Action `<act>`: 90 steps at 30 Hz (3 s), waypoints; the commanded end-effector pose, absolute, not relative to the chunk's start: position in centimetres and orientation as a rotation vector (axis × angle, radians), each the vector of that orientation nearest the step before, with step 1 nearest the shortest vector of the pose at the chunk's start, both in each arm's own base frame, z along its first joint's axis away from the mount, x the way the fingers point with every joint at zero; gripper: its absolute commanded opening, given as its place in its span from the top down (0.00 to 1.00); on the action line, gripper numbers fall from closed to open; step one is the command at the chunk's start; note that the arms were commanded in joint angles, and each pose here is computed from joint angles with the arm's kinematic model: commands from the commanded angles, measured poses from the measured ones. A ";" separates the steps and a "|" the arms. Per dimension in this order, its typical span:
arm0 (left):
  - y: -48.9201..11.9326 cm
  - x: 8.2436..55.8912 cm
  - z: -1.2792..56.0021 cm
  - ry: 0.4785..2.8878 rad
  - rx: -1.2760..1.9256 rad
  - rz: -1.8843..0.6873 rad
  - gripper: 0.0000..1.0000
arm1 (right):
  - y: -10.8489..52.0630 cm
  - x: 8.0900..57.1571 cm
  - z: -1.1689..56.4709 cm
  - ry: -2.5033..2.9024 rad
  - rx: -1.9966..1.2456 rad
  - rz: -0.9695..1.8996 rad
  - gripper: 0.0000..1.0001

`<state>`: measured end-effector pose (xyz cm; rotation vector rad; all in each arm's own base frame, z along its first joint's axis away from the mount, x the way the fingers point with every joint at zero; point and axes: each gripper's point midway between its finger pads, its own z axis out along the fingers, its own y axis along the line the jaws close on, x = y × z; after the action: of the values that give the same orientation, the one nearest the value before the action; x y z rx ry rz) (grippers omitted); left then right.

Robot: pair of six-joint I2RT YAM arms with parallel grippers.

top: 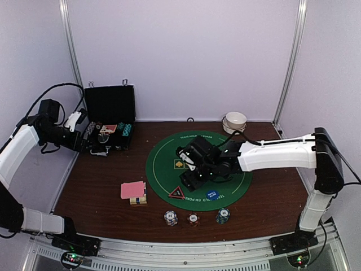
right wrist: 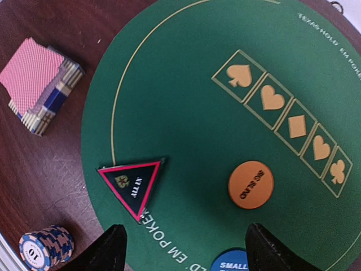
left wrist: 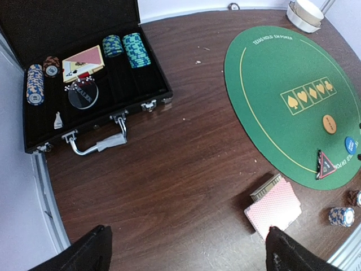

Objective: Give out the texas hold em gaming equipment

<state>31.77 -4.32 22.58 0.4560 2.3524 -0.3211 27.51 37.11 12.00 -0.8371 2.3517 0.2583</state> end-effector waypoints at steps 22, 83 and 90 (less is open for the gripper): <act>-5.8 30.2 24.7 2.316 0.521 -0.428 0.02 | 41.1 24.1 3.0 2.475 -1.112 0.152 0.55; -7.3 28.0 26.0 2.309 0.599 -0.533 0.03 | 39.3 34.9 11.2 2.437 -0.559 0.103 0.17; -7.5 27.8 26.4 2.307 0.615 -0.545 0.03 | 33.6 30.7 8.7 2.546 -0.480 0.057 0.19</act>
<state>27.66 -7.31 25.02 0.5871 2.3455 -0.5394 32.34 36.57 11.41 -0.5608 2.4713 0.1237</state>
